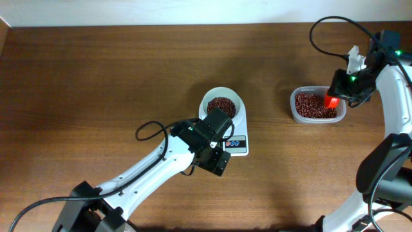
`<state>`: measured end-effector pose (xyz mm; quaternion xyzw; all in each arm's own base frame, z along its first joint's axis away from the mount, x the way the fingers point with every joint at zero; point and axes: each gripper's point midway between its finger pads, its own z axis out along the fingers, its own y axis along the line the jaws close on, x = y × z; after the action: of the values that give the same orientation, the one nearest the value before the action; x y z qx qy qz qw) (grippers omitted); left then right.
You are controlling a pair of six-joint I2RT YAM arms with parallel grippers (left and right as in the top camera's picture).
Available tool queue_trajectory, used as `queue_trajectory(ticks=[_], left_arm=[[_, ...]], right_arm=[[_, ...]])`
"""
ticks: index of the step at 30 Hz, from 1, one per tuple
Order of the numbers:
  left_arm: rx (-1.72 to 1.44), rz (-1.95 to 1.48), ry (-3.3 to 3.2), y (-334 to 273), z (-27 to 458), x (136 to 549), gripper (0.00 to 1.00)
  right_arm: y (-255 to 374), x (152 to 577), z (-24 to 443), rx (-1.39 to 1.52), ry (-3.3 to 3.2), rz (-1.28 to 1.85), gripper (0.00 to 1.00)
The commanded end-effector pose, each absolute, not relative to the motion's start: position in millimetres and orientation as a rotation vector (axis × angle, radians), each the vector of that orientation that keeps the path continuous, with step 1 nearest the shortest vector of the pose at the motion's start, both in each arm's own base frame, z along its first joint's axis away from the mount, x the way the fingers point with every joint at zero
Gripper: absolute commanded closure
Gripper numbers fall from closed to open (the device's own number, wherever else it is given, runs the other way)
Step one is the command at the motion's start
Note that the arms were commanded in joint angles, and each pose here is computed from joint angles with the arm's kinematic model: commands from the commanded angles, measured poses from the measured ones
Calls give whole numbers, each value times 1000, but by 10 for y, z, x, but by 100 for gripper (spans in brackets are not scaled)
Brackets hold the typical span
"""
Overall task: Scoop item into bowl and weigh 50g on scale
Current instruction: 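Carry the red scoop with the right gripper back to the bean tub, then lay the red scoop in the tub and open the right gripper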
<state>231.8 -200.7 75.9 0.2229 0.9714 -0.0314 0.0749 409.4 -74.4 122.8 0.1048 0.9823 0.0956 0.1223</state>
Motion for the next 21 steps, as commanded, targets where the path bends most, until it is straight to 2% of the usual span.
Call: queue_trajectory(ticks=[1, 2, 5, 7, 14, 17, 21], left_arm=[[672, -85, 2905, -1993, 770, 2312, 1], [672, -85, 2905, -1993, 770, 2312, 1], [672, -85, 2905, -1993, 770, 2312, 1], [672, -85, 2905, -1993, 770, 2312, 1], [672, -85, 2905, -1993, 770, 2312, 1], [672, -85, 2905, -1993, 770, 2312, 1], [672, -85, 2905, -1993, 770, 2312, 1]], right_arm=[[-756, 4080, 1239, 308, 2861, 269, 72], [-756, 4080, 1239, 308, 2861, 269, 58], [-758, 4086, 1240, 307, 2858, 268, 32], [-760, 4093, 1242, 306, 2855, 267, 23], [-782, 4191, 1269, 295, 2814, 259, 18], [-755, 4197, 1275, 291, 2810, 282, 3], [-778, 4274, 1299, 281, 2778, 269, 1]])
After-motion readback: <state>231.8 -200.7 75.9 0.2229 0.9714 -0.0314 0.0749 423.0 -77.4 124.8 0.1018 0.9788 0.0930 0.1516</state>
